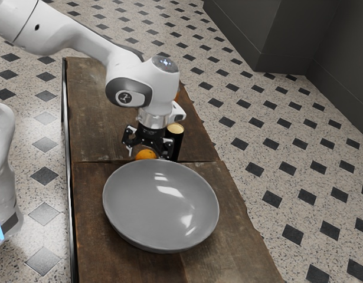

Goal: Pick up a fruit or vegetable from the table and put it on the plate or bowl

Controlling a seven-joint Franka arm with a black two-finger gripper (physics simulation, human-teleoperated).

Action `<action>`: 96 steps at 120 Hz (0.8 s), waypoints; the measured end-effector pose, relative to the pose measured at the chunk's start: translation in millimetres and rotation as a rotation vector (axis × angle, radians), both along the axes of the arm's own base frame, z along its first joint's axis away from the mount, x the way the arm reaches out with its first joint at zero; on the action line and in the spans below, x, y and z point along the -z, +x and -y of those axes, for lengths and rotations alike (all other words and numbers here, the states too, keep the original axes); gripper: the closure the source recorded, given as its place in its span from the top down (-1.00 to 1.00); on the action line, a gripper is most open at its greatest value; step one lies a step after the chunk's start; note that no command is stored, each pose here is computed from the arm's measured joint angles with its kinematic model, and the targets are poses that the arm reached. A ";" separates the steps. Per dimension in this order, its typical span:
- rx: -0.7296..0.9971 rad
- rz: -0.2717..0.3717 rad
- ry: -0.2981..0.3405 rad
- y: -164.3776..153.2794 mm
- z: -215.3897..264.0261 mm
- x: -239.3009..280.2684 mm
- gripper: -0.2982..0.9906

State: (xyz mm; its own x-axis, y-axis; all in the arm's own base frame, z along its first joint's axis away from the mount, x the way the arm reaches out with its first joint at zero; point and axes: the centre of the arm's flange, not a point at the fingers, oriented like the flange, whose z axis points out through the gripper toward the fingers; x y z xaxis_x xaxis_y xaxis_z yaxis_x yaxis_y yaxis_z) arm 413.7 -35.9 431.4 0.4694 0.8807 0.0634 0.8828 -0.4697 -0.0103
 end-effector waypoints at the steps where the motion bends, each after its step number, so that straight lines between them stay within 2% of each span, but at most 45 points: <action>1: 0.000 0.000 0.000 0.0 0.0 0.0 0.47; 15: 0.009 -0.001 0.002 0.1 -0.2 0.3 0.15; 26: 0.016 -0.009 0.004 0.2 -0.3 2.2 0.00; 60: 0.029 -0.020 0.008 -0.5 -0.6 3.3 -0.09; 83: 0.037 -0.023 0.012 -1.1 -0.1 -1.6 -0.27; 96: 0.039 -0.022 0.014 -1.0 -0.1 -6.0 -0.30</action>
State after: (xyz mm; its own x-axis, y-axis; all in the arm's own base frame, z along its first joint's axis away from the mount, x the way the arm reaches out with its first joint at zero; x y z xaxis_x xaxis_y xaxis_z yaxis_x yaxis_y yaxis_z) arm 412.7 -35.8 437.3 0.5048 0.8608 0.0648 0.8632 -0.5035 -0.0365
